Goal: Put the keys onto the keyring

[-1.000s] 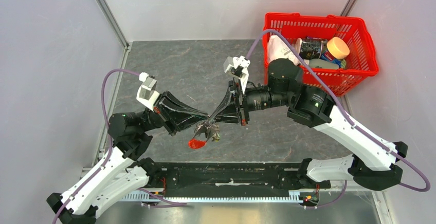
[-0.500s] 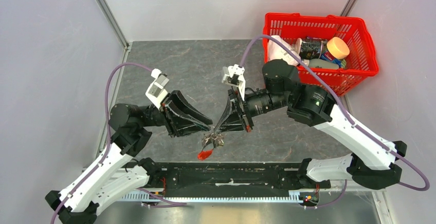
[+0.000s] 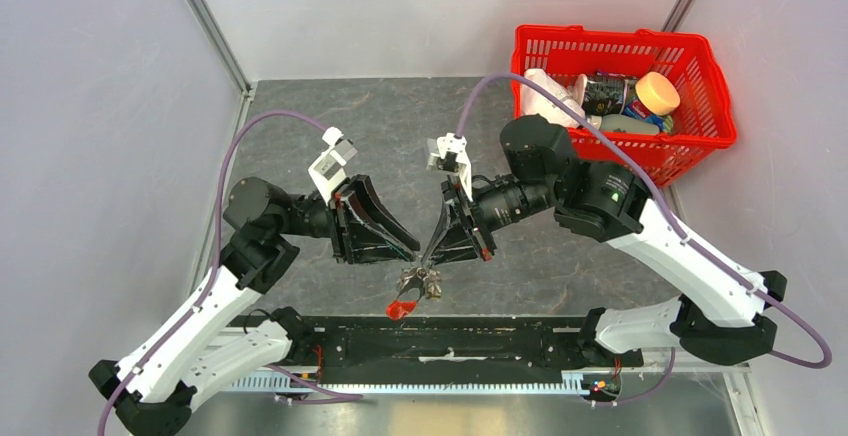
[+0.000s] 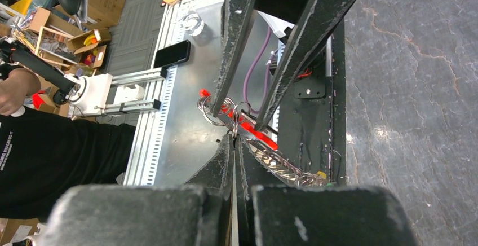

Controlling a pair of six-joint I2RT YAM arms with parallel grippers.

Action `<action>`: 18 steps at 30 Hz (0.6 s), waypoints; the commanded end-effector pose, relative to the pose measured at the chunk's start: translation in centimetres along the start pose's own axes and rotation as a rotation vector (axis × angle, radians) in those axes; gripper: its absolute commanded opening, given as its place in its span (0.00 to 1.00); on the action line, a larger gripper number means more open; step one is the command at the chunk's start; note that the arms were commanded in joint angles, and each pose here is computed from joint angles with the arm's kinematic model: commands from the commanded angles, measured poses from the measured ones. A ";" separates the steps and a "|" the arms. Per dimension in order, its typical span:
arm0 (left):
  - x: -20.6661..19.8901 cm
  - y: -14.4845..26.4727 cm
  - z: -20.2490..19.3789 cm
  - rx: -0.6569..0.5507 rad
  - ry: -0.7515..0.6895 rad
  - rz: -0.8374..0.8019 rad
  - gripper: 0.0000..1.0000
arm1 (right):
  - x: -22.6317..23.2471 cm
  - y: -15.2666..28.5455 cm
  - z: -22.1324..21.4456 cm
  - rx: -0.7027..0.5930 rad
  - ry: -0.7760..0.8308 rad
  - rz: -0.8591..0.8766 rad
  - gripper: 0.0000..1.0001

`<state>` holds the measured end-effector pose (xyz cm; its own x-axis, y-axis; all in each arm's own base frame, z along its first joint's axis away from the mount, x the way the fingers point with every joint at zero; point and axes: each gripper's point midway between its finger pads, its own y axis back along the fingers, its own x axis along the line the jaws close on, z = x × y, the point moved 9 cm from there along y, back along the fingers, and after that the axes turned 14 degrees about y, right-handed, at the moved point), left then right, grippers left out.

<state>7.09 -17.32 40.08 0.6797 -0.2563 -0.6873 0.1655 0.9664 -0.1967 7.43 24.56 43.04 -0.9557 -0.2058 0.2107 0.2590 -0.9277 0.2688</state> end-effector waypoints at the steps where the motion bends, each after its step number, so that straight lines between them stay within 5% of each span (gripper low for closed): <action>1: -1.0 0.1 0.2 0.053 -0.039 -0.019 0.35 | 0.3 0.4 1.4 -0.030 0.057 -0.017 0.00; 18: -0.3 0.3 -0.3 0.121 -0.013 0.039 0.21 | -0.7 -0.2 1.5 0.007 0.051 -0.073 0.00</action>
<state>7.25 -17.32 39.51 0.6671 -0.2029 -0.7168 0.1795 0.9776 -0.1097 8.09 25.19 42.51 -0.9646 -0.1484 0.2178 0.2175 -0.9150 0.3398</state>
